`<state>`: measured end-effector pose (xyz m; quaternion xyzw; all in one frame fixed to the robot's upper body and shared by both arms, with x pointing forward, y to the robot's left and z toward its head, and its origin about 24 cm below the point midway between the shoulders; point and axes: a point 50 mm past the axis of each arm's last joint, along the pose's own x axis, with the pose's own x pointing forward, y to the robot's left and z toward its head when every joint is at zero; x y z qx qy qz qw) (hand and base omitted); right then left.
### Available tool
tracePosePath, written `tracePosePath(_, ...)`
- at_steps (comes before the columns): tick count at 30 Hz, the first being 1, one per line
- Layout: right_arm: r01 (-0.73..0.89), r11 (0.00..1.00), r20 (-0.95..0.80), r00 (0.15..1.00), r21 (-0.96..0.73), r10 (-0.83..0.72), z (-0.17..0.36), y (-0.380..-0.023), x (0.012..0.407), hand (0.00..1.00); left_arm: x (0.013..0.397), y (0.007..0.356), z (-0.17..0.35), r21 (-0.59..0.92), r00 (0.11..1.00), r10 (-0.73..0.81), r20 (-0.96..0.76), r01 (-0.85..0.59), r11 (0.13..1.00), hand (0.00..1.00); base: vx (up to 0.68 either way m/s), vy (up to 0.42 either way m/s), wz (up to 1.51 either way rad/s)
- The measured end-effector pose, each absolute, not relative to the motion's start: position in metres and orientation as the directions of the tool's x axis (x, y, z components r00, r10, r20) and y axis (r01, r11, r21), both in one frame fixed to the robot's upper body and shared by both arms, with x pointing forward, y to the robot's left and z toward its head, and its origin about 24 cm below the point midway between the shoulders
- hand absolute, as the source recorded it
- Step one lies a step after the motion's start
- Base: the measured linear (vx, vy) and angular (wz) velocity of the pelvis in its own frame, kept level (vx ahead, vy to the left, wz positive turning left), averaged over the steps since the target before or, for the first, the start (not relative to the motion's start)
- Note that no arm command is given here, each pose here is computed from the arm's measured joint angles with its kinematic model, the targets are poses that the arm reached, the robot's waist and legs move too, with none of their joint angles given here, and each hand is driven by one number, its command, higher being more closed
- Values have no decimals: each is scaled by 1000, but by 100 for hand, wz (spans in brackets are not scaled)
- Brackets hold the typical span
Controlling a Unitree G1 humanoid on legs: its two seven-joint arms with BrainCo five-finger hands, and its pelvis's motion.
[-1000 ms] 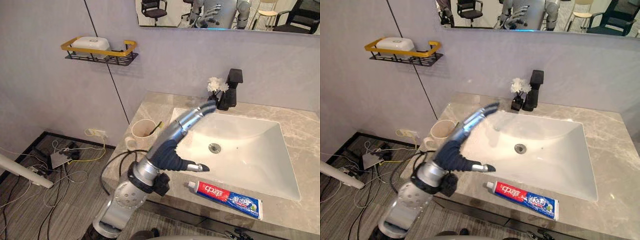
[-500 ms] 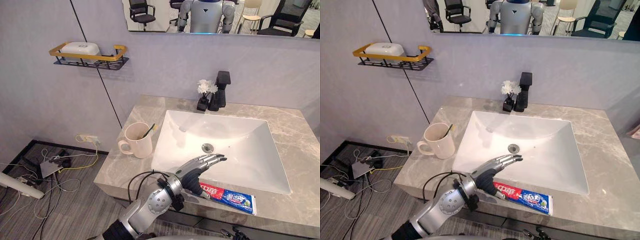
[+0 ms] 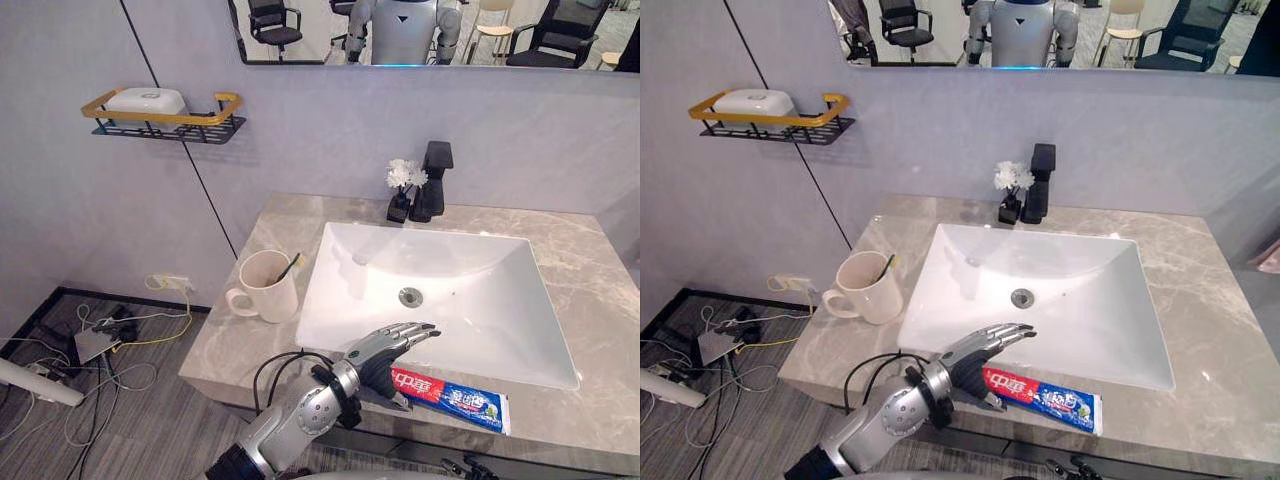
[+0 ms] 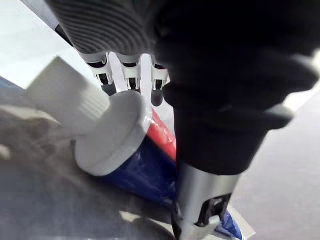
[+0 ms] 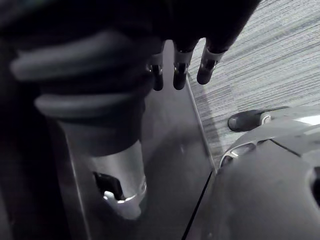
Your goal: Organize washtable
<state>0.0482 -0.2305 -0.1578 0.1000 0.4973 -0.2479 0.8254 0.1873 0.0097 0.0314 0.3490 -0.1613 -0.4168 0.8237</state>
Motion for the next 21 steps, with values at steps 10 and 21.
tracePosePath(10,505,859,-870,387,-78,-306,-158,-230,49,0,185,10,28,711,601,-799,-25,572,409,100,-6,1,0)
tracePosePath(21,509,858,-867,391,-75,-308,-157,-231,50,0,192,18,32,703,652,-758,0,539,464,100,-8,3,-12)
